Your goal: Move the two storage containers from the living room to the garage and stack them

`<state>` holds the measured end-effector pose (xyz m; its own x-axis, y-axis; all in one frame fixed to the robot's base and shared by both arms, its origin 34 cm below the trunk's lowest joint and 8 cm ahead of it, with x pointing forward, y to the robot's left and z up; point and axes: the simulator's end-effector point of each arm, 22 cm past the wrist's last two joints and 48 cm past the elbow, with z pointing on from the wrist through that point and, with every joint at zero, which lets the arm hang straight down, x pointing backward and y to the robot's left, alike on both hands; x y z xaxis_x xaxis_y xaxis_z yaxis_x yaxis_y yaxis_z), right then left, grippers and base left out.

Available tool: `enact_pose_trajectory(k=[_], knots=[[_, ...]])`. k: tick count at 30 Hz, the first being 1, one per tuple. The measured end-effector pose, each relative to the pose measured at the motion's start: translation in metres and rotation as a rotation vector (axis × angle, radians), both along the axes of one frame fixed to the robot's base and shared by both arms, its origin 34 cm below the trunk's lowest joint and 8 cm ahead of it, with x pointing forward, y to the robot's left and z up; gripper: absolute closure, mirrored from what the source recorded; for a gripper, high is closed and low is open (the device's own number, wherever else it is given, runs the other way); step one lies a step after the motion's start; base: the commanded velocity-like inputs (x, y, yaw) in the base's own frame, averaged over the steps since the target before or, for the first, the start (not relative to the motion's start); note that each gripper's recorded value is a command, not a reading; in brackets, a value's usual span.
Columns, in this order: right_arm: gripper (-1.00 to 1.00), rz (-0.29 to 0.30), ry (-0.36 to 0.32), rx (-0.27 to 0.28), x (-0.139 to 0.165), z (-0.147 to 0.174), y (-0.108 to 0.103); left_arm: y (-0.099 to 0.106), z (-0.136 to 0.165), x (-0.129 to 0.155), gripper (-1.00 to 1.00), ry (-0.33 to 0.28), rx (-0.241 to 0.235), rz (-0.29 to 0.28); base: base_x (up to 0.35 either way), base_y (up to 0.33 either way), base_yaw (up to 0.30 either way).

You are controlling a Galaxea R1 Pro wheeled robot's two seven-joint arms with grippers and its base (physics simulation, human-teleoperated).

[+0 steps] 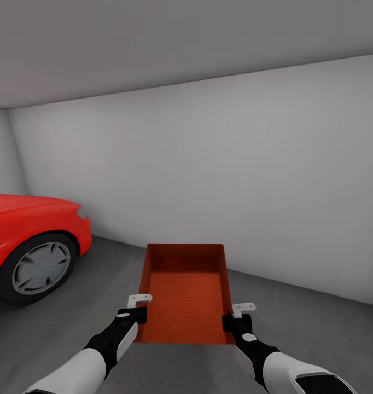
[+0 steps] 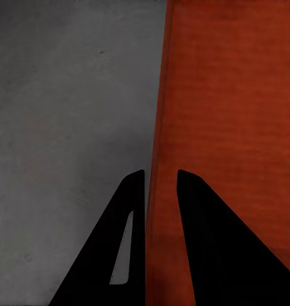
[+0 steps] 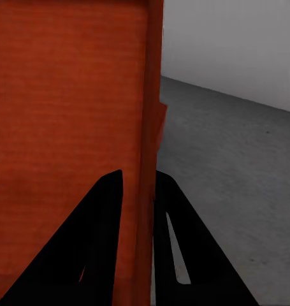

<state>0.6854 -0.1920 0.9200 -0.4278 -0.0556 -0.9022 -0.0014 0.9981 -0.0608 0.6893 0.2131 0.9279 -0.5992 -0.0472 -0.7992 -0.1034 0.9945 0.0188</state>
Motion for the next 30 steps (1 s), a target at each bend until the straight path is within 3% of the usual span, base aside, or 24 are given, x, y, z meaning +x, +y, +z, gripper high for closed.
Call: enact_pose_trajectory(k=[30], knots=[[1.0, -0.001, -0.001, 0.0, 0.0003, 0.0004, -0.0003, -0.0002, 0.0003, 0.0003, 1.0, -0.002, 0.0, -0.001, 0.248, 0.265, -0.275]])
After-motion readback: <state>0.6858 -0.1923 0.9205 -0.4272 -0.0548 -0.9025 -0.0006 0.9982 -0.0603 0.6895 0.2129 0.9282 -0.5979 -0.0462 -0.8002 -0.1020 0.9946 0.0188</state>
